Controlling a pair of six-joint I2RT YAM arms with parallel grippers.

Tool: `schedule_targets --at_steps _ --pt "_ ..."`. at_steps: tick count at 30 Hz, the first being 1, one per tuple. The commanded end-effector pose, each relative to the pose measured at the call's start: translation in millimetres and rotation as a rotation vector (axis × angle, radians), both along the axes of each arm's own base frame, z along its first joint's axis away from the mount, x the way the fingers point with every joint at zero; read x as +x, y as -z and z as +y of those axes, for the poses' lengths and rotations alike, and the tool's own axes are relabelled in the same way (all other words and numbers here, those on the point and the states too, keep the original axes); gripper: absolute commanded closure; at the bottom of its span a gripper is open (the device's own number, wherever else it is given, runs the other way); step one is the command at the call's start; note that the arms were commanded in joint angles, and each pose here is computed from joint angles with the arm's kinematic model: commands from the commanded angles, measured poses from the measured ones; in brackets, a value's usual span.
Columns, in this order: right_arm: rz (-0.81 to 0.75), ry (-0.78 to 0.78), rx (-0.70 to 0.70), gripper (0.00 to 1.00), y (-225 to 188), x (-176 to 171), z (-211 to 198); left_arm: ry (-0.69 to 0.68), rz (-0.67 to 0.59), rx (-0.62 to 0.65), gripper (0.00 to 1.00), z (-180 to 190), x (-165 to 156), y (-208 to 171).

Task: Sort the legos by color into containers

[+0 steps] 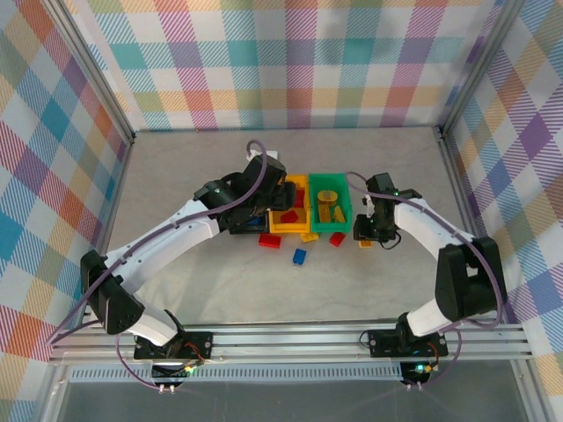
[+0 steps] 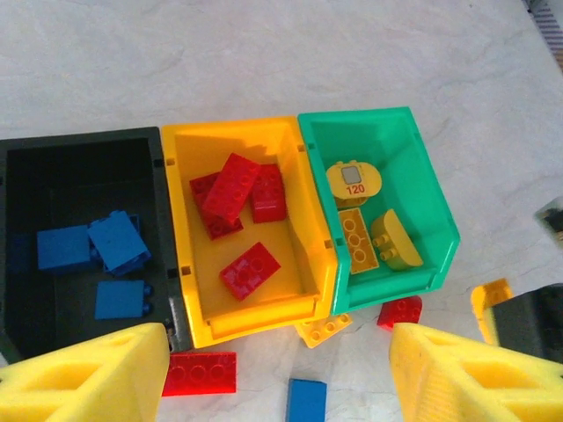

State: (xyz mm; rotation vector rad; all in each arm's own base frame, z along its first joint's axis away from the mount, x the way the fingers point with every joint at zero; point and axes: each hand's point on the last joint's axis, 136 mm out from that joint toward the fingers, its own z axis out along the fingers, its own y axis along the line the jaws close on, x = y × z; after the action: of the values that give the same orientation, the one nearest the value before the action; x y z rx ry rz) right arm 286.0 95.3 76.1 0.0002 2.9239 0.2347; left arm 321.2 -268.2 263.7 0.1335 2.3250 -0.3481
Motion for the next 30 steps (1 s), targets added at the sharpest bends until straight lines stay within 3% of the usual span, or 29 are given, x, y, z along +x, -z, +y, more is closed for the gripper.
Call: schedule_targets --at_steps 1,9,16,20,23,30 --pt "-0.056 -0.026 0.061 0.61 -31 4 13 -0.027 0.030 0.046 0.33 16 -9 12" --pt "-0.148 -0.082 0.120 0.60 -61 56 47 -0.035 0.126 0.094 0.34 28 -32 50" --pt "-0.149 -0.113 0.141 0.58 -50 109 73 -0.050 0.167 0.147 0.34 41 -51 62" --pt "-0.136 -0.125 0.126 0.51 -41 130 79 -0.043 0.194 0.164 0.34 45 -59 69" --pt "-0.135 -0.133 0.108 0.41 -41 139 80 -0.008 0.220 0.154 0.34 32 -69 82" --pt "-0.211 -0.124 0.116 0.36 -80 119 70 0.094 0.288 0.180 0.35 -15 -93 121"
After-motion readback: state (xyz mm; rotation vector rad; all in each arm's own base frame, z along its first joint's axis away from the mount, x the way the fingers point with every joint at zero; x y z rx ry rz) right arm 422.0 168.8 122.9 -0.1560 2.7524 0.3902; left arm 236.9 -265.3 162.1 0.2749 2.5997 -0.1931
